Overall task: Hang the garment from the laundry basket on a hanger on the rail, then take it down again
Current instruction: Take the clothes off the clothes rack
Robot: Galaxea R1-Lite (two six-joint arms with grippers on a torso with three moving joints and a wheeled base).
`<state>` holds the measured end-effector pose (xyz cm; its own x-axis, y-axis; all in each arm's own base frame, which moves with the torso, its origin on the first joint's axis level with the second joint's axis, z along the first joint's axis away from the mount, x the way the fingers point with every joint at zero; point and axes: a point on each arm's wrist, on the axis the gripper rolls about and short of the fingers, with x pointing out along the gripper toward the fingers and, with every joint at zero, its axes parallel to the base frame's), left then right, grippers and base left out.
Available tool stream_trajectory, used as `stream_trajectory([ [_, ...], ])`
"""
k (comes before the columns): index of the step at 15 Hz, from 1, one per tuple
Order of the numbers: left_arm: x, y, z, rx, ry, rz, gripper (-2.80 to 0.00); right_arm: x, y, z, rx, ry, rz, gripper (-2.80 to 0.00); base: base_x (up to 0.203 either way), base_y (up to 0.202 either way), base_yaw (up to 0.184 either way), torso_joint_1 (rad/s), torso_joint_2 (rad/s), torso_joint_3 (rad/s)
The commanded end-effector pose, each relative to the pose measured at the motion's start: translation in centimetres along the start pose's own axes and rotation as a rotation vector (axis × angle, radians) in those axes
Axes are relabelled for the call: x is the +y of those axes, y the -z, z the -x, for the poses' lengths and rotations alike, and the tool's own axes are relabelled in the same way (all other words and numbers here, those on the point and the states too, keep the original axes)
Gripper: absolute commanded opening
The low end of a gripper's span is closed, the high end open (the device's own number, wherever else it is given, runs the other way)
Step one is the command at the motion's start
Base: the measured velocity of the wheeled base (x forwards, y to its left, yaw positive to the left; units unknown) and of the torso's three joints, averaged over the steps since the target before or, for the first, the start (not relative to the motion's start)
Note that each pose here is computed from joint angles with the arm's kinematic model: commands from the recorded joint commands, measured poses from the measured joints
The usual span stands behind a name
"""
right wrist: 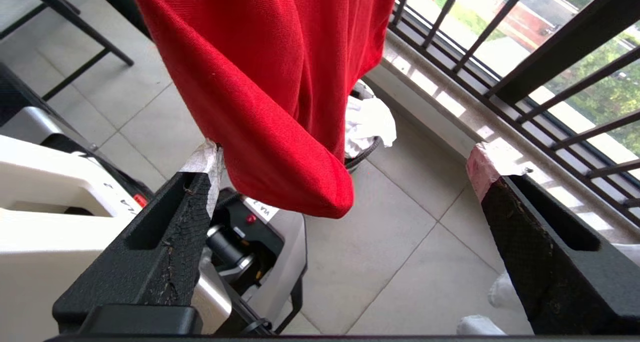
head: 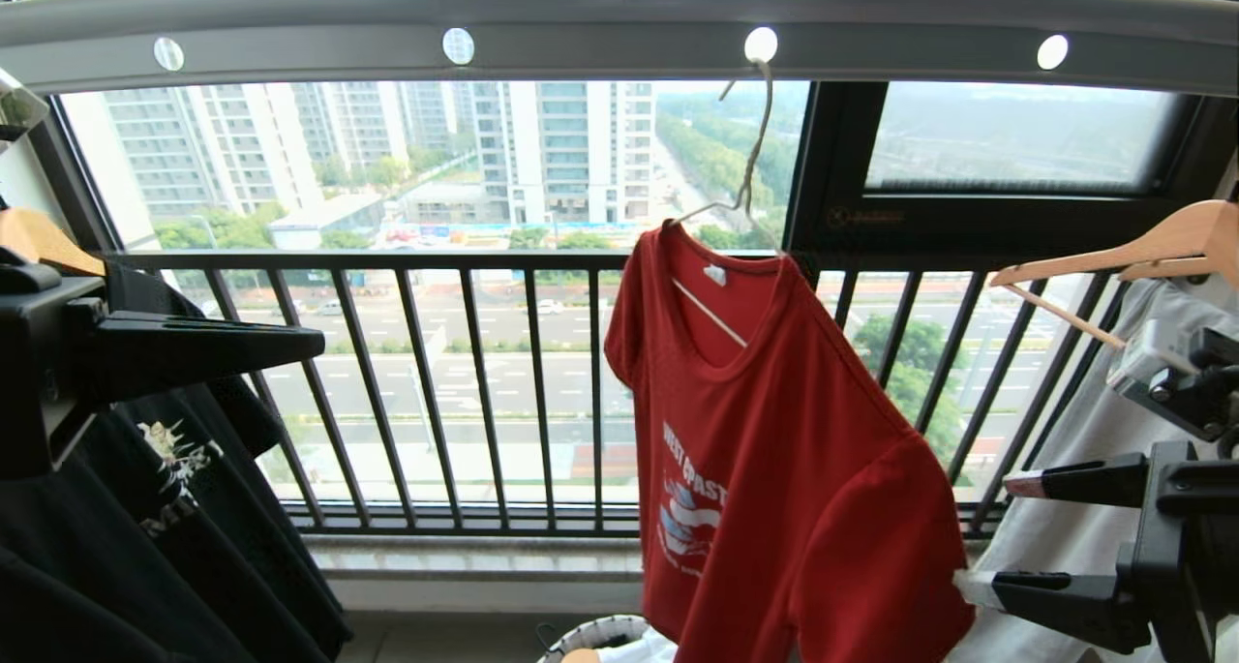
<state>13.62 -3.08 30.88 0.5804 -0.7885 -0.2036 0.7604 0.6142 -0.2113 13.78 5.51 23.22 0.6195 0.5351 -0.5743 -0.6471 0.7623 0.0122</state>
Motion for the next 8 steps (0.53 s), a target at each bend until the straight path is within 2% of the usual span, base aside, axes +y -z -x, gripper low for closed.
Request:
stream_trajectory([
  [1, 0.2, 0.1, -0.2, 0.007, 0.004, 0.008, -2.8, 0.6, 0.0, -0.8, 0.019, -0.077, 0.004, 0.0, 0.0, 0.0, 0.0, 0.0, 0.0, 0.0],
  [4, 0.2, 0.1, -0.2, 0.008, -0.001, 0.008, -2.8, 2.2, -0.5, -1.4, 0.019, -0.17, 0.017, 0.0, 0.0, 0.0, 0.0, 0.0, 0.0, 0.0],
  [8, 0.4, 0.1, -0.4, 0.013, -0.002, 0.012, -2.8, 3.0, -0.5, -0.3, -0.019, -0.193, 0.042, 0.0, 0.0, 0.0, 0.0, 0.0, 0.0, 0.0],
])
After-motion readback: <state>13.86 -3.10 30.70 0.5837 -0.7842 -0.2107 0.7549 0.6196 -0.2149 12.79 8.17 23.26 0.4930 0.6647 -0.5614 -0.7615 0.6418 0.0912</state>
